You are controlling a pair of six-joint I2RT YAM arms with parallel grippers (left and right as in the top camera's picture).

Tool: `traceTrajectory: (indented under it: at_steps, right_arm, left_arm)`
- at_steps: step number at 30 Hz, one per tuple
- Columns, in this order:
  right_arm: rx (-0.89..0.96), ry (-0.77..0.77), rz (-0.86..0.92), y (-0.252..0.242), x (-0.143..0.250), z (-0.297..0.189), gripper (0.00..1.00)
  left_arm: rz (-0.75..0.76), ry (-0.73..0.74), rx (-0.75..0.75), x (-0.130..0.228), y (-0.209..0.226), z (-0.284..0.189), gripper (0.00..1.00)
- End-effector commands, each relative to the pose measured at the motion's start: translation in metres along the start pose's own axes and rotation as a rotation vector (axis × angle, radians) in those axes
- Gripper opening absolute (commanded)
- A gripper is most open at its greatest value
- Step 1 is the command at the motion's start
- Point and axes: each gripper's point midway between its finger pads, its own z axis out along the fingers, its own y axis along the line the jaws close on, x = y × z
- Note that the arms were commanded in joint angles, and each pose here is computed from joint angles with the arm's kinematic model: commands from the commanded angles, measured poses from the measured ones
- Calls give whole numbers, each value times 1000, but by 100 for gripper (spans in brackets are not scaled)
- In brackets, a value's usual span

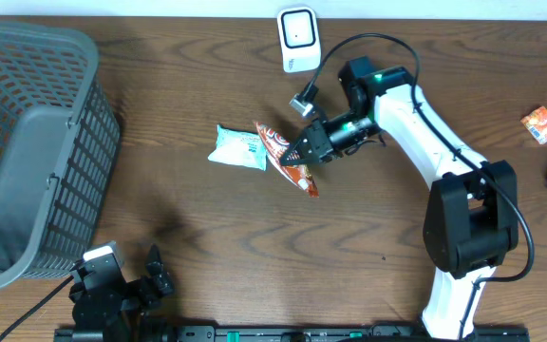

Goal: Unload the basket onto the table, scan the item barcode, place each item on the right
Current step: 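Lift the chocolate bar and raise it toward the scanner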

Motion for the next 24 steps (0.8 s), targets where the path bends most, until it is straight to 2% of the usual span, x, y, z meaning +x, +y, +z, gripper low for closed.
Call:
traceTrajectory:
  at_steps: [1, 5, 9, 24]
  right_arm:
    - [-221, -66, -102, 34, -8, -5, 1]
    - [-218, -84, -277, 34, -8, -5, 1]
    - [-313, -120, -357, 53, -8, -3, 1]
    - [-337, -70, -414, 63, 1, 19, 1]
  left_arm:
    - [0, 0, -7, 1, 1, 0, 99]
    - [0, -1, -7, 1, 1, 0, 99]
    - [0, 0, -7, 1, 1, 0, 99]
    - [0, -1, -7, 1, 1, 0, 99]
